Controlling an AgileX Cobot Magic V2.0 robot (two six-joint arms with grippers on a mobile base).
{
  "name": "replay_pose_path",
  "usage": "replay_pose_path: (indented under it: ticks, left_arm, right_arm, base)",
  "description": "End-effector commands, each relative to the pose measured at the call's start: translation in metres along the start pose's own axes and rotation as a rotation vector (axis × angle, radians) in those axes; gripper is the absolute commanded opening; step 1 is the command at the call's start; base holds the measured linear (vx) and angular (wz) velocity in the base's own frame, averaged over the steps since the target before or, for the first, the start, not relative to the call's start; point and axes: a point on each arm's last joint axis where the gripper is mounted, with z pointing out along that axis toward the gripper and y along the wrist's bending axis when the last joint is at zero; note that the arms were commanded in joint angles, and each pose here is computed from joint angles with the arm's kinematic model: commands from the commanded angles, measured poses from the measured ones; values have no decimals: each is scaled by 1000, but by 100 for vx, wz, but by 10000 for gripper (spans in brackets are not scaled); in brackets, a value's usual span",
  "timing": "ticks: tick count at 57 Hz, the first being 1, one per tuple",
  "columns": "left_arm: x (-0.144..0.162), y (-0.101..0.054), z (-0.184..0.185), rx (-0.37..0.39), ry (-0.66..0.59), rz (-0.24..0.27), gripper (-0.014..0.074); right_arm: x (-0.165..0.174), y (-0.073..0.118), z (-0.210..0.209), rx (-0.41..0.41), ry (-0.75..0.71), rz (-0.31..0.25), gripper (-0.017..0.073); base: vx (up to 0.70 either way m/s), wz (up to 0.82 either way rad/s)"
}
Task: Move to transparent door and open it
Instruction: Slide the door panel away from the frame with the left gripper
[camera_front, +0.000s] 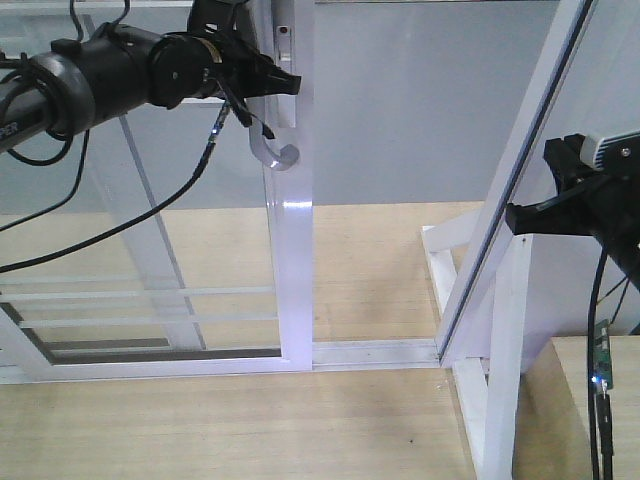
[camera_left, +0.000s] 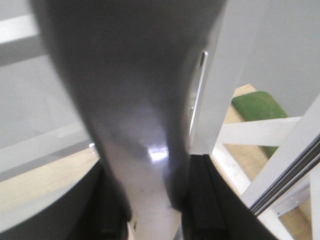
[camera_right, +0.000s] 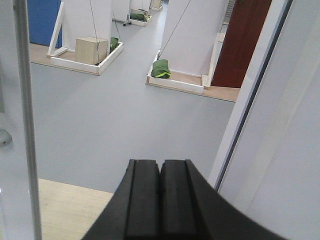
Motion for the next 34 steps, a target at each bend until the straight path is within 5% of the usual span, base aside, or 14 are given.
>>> replay_pose_path:
  ticks: [1,34]
  left_arm:
    - [-66,12,-53,-34,-329,53,-3]
    - [-79,64,-98,-154,-341,21,0]
  right_arm:
    - [-19,-4,-2,30,-119,-12,-3]
    - [-17,-4,-2,27,-105,-43,-3]
  base:
    - [0,0]
    - [0,0]
